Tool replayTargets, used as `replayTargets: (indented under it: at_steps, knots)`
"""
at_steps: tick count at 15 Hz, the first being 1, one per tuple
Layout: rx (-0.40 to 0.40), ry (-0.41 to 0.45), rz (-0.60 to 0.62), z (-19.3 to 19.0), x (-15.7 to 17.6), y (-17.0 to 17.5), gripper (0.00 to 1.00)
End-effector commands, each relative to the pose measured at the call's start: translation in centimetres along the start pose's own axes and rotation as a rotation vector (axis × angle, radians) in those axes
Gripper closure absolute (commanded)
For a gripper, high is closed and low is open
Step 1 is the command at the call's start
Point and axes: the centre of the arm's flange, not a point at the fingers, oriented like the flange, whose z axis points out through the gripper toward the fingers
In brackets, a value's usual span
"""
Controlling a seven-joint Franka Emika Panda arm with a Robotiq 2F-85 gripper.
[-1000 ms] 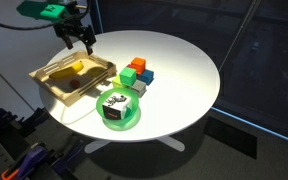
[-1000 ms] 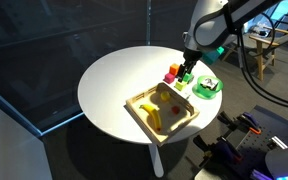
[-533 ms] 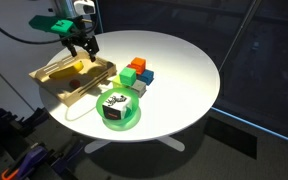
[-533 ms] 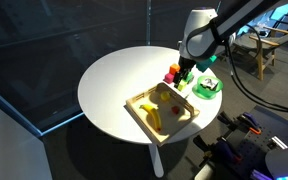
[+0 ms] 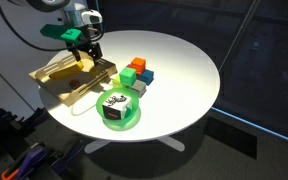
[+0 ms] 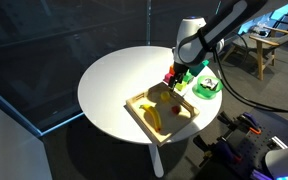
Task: Remove the round yellow object from the wooden box and put it on the table
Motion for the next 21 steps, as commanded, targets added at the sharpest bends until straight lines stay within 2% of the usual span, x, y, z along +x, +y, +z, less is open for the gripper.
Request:
replayTargets:
  at_steps: [1,12,21]
  knots:
    - [-0.025,0.007,0.005,0.3,2.3,-0.5,0.0]
    - [-0.069,-0.018,-0.042,3.2,5.0,-2.8,0.0]
    - [-0.063,-0.037,-0.067,5.3,5.9,-2.8,0.0]
